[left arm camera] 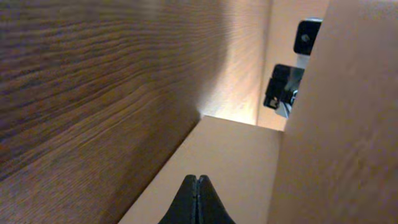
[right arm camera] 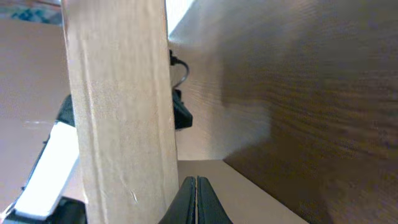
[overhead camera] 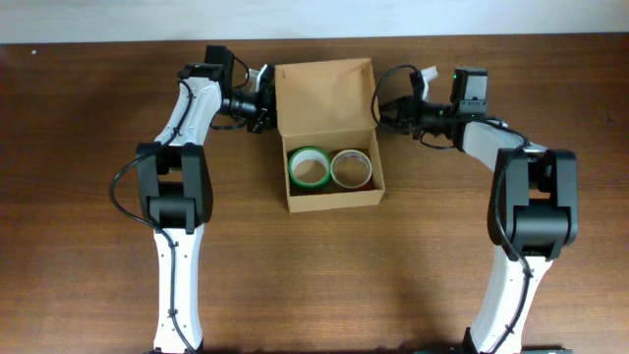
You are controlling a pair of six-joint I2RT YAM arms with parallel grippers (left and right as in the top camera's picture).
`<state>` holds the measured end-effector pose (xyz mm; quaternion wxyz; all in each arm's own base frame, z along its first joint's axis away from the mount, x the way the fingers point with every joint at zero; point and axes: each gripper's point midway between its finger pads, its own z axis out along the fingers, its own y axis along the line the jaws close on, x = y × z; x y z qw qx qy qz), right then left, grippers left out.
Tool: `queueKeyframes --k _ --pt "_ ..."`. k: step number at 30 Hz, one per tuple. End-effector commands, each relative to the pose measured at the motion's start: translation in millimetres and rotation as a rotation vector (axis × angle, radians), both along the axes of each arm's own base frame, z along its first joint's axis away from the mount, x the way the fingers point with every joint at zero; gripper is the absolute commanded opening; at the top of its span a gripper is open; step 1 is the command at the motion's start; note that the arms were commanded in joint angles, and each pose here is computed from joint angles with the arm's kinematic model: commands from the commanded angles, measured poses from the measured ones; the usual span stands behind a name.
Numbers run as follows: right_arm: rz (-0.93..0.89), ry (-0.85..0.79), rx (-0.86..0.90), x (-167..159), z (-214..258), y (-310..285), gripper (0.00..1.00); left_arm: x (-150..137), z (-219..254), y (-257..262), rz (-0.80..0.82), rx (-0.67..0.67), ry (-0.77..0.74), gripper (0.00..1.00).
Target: Pack container
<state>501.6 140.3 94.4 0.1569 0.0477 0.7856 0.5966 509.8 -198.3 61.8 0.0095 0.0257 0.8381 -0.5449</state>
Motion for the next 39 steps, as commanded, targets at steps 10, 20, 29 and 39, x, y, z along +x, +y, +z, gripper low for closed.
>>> queueKeyframes --k 10,20,29,39 --pt "0.089 -0.126 0.123 2 51 11 0.04 16 61 -2 -0.074 -0.157 -0.280 0.02" --pt "0.082 -0.140 0.132 5 58 10 0.04 12 102 -3 -0.095 -0.153 -0.381 0.01" --pt "0.098 -0.224 0.132 15 83 11 0.04 -14 106 0 -0.154 -0.094 -0.390 0.02" --pt "0.157 -0.279 0.146 14 105 13 0.04 -24 140 0 -0.171 -0.041 -0.470 0.01"
